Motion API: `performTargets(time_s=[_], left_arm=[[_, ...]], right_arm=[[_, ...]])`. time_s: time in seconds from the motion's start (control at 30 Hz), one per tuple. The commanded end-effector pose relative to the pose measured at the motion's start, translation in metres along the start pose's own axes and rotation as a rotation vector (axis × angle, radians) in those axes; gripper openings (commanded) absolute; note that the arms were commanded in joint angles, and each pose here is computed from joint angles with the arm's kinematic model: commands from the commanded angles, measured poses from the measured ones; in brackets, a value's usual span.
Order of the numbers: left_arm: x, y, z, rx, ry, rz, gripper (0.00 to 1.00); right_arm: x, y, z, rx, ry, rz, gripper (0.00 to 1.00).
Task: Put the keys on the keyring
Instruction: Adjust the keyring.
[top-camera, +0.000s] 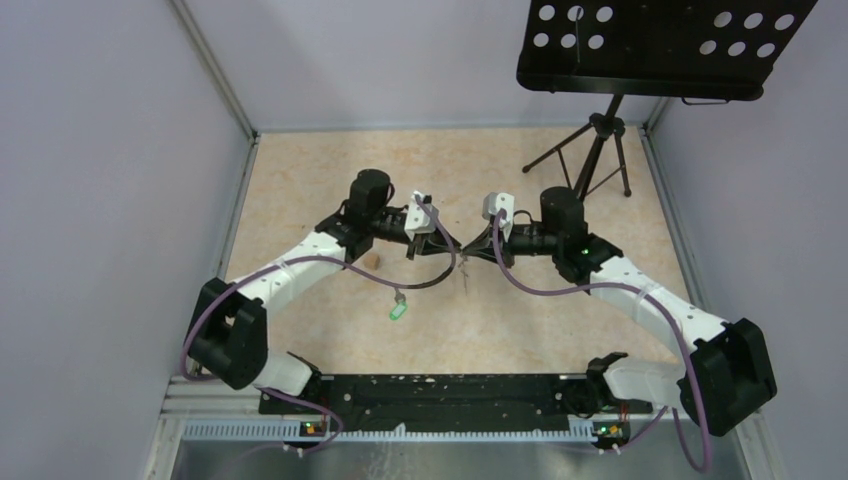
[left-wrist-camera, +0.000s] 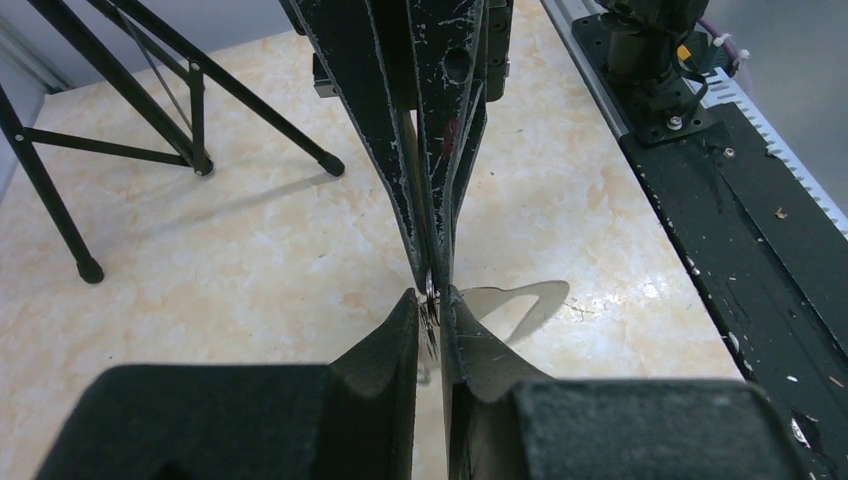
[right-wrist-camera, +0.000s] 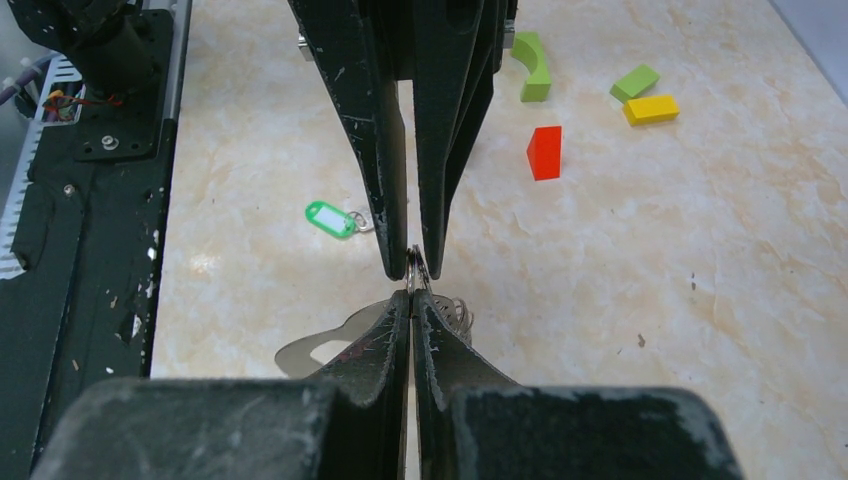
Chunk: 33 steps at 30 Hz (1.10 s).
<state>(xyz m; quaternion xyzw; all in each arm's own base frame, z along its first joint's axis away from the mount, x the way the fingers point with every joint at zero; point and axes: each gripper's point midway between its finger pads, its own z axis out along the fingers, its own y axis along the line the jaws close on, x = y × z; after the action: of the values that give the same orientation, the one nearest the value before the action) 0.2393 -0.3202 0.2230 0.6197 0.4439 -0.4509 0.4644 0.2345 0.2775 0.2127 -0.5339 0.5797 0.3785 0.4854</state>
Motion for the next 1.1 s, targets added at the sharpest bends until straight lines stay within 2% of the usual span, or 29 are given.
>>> performTargets(time_s=[0.0,0.1,0.17,0.33,0.6,0.83,1.07], left_arm=[[-0.015,0.001,0.006,0.039,-0.032,0.061,0.16],[-0.014,0.000,0.007,0.044,-0.028,0.067,0.09],[-0.011,-0.002,0.007,0.046,-0.024,0.069,0.01],[-0.015,-0.009,0.003,0.055,-0.030,0.119,0.00],[-0.029,-0.033,-0.008,0.081,-0.081,0.161,0.00],[-0.047,-0.050,-0.010,0.122,-0.184,0.037,0.00],[-0.067,-0.055,-0.014,0.052,-0.342,-0.149,0.00]], right_arm=[[-0.011,0.001,0.001,-0.015,-0.038,-0.054,0.00],[-0.011,0.000,0.001,-0.012,-0.036,-0.053,0.00],[-0.010,0.000,0.001,-0.010,-0.034,-0.051,0.00],[-0.014,-0.001,-0.002,0.009,-0.036,-0.064,0.01],[-0.033,-0.003,-0.023,0.056,-0.086,-0.123,0.31],[-0.043,0.010,-0.028,-0.005,-0.123,-0.126,0.40],[-0.051,0.015,-0.032,-0.019,-0.136,-0.145,0.42]])
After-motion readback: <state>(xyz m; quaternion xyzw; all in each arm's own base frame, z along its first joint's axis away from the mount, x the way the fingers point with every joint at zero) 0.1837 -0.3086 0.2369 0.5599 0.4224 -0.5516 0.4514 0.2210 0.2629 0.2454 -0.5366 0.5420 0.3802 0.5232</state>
